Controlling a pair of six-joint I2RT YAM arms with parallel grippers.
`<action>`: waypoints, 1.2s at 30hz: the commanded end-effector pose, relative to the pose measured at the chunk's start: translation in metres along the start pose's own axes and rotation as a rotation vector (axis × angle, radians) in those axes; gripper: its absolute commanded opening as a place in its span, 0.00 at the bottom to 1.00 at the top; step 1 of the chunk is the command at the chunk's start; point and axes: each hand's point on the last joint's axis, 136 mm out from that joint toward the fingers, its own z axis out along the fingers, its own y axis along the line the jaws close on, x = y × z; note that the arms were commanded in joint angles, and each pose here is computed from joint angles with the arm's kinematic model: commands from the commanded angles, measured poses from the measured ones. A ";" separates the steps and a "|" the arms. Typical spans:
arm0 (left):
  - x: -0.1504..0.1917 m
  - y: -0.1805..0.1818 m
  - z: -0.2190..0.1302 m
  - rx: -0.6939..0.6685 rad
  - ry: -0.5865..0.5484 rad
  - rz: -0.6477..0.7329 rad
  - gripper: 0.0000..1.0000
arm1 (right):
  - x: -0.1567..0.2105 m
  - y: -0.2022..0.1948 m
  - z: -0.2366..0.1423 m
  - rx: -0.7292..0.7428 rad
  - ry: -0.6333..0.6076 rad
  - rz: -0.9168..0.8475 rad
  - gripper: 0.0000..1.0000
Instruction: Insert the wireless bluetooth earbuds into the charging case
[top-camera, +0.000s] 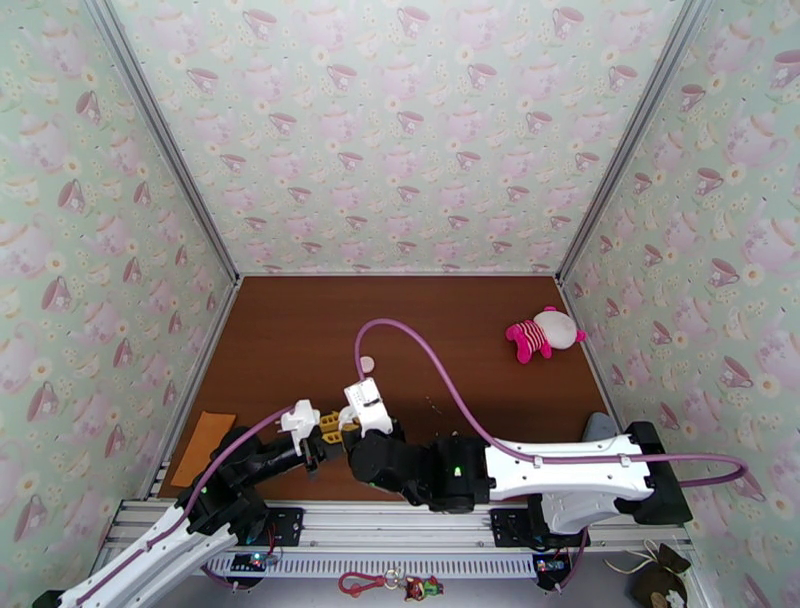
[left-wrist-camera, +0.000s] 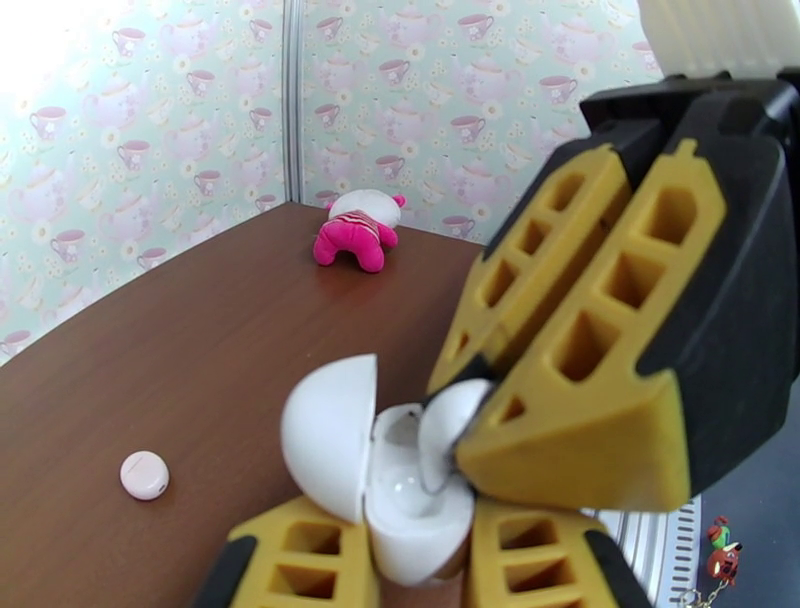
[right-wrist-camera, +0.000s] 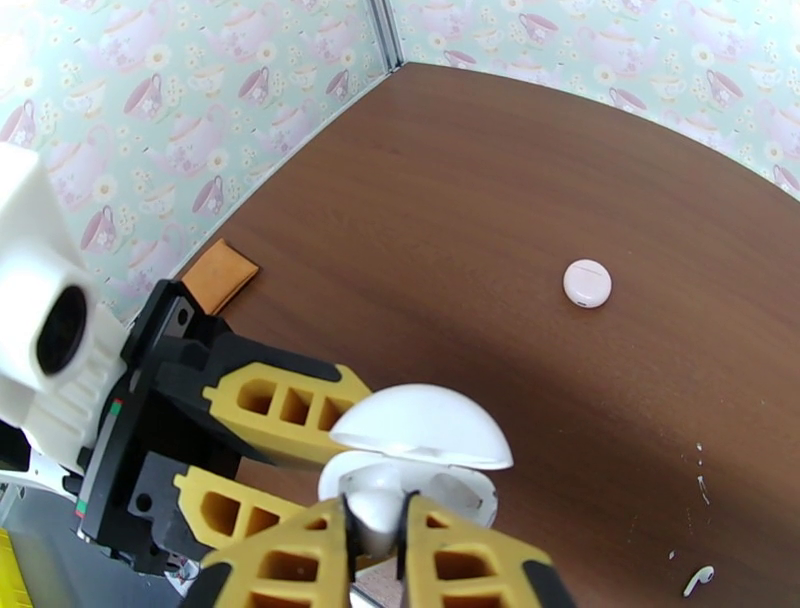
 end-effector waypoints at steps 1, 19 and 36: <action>-0.015 0.003 -0.002 -0.017 -0.063 0.039 0.00 | 0.002 0.017 0.000 -0.050 0.040 0.018 0.19; -0.013 0.000 -0.002 0.001 -0.056 0.052 0.00 | -0.014 0.020 0.002 -0.042 0.058 0.083 0.32; -0.013 -0.002 -0.003 0.007 -0.057 0.051 0.00 | -0.027 0.017 -0.005 -0.051 0.052 0.120 0.44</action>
